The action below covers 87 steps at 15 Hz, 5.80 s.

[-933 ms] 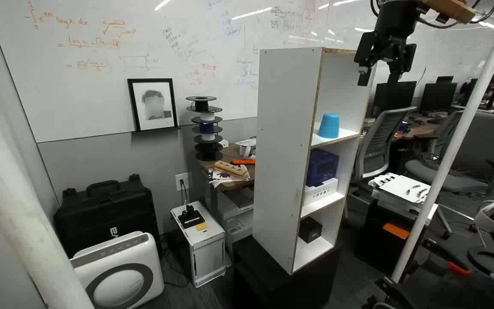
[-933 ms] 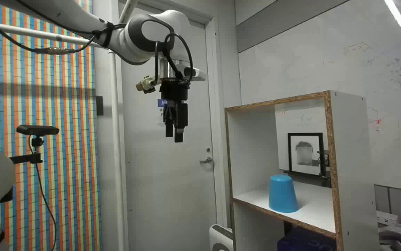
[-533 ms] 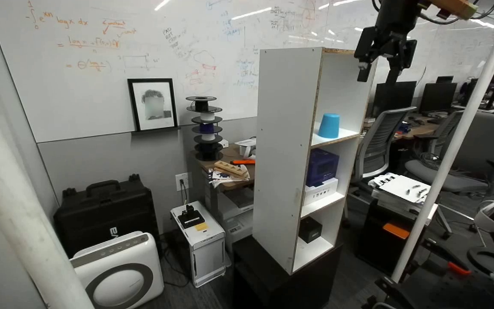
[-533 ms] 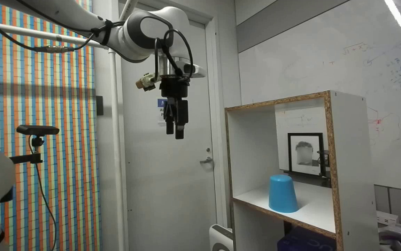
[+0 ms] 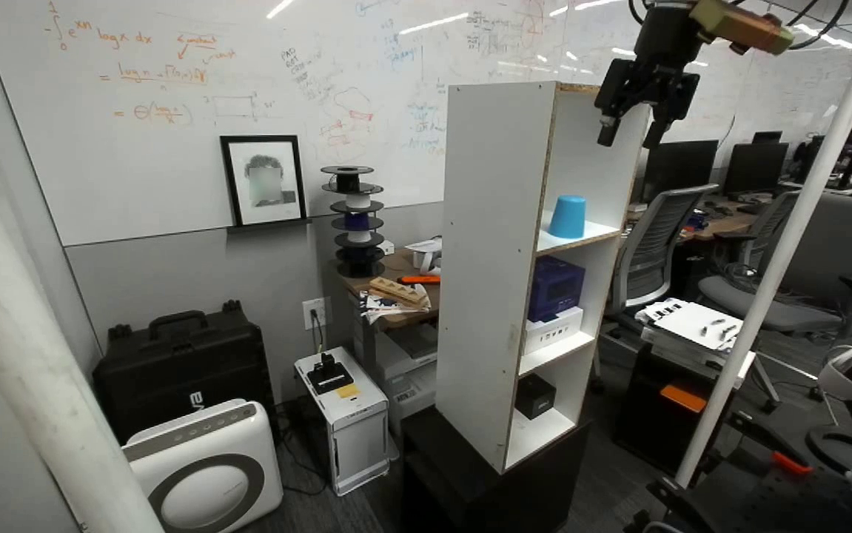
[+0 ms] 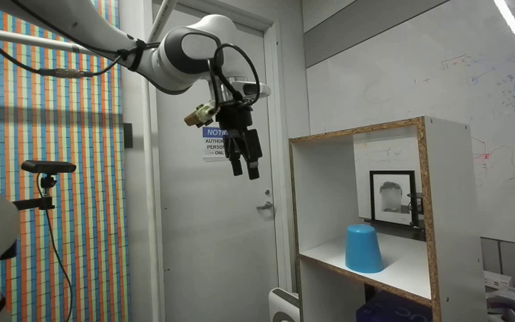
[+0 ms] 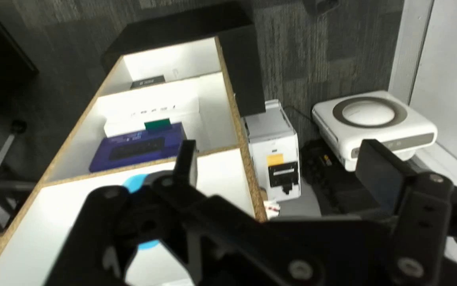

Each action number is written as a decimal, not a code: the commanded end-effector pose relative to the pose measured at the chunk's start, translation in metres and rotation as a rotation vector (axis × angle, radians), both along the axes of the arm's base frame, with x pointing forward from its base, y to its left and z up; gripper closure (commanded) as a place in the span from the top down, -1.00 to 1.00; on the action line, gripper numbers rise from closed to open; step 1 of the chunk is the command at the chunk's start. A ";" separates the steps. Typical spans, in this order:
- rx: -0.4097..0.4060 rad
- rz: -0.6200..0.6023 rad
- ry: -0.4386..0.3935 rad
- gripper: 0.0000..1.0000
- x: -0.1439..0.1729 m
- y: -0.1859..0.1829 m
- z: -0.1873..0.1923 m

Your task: Move the blue cup to the top of the shelves

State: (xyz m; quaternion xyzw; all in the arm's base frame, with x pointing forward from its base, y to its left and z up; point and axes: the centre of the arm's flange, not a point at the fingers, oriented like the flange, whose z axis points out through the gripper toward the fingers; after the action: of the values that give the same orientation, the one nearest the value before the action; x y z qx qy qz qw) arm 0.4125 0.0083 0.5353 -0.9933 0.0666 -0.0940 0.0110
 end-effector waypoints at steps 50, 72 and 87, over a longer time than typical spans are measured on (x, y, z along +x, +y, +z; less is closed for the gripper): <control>0.044 0.005 -0.172 -0.08 0.027 -0.085 -0.081; 0.092 -0.400 -0.716 -0.08 0.036 -0.176 0.173; 0.193 -0.449 -0.439 1.00 0.083 -0.110 0.124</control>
State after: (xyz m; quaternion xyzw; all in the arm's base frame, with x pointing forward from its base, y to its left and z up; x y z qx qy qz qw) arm 0.5217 -0.1277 0.6456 -0.8980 0.2947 -0.3136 0.0914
